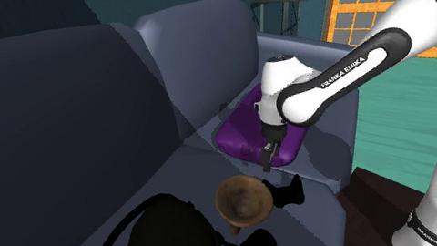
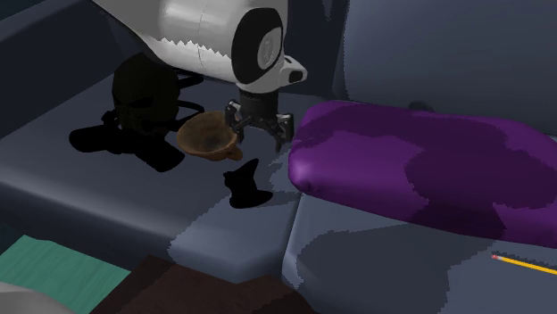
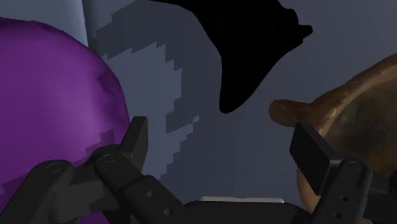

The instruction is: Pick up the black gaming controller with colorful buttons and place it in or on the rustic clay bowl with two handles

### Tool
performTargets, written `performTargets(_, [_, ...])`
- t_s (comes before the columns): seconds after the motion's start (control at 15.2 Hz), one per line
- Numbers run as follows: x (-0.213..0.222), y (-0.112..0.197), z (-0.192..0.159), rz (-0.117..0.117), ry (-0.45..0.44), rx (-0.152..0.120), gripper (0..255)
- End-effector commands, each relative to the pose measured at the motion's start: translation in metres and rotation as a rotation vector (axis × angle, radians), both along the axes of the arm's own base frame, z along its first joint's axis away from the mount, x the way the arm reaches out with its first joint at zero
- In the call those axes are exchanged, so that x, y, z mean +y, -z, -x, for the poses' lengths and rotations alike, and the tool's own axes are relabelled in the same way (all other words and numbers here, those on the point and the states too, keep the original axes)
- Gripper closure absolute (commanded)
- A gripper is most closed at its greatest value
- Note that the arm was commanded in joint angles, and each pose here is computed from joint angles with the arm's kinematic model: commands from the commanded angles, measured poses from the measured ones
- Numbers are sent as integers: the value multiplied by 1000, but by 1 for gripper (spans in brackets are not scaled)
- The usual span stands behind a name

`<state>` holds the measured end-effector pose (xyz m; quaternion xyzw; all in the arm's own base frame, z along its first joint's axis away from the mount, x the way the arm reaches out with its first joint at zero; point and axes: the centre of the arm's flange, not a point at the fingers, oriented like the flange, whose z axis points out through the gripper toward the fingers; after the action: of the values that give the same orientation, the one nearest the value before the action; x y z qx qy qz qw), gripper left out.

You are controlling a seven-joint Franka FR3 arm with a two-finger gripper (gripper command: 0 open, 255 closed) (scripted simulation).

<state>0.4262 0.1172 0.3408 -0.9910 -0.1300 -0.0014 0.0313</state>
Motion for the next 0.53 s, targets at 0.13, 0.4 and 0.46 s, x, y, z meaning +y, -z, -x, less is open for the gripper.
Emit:
performTargets(0.13, [2,21,-1,-1,-2,0,0])
performTargets(0.4, [3,35,-1,-1,-2,0,0])
performTargets(0.46, [3,35,-1,-1,-2,0,0])
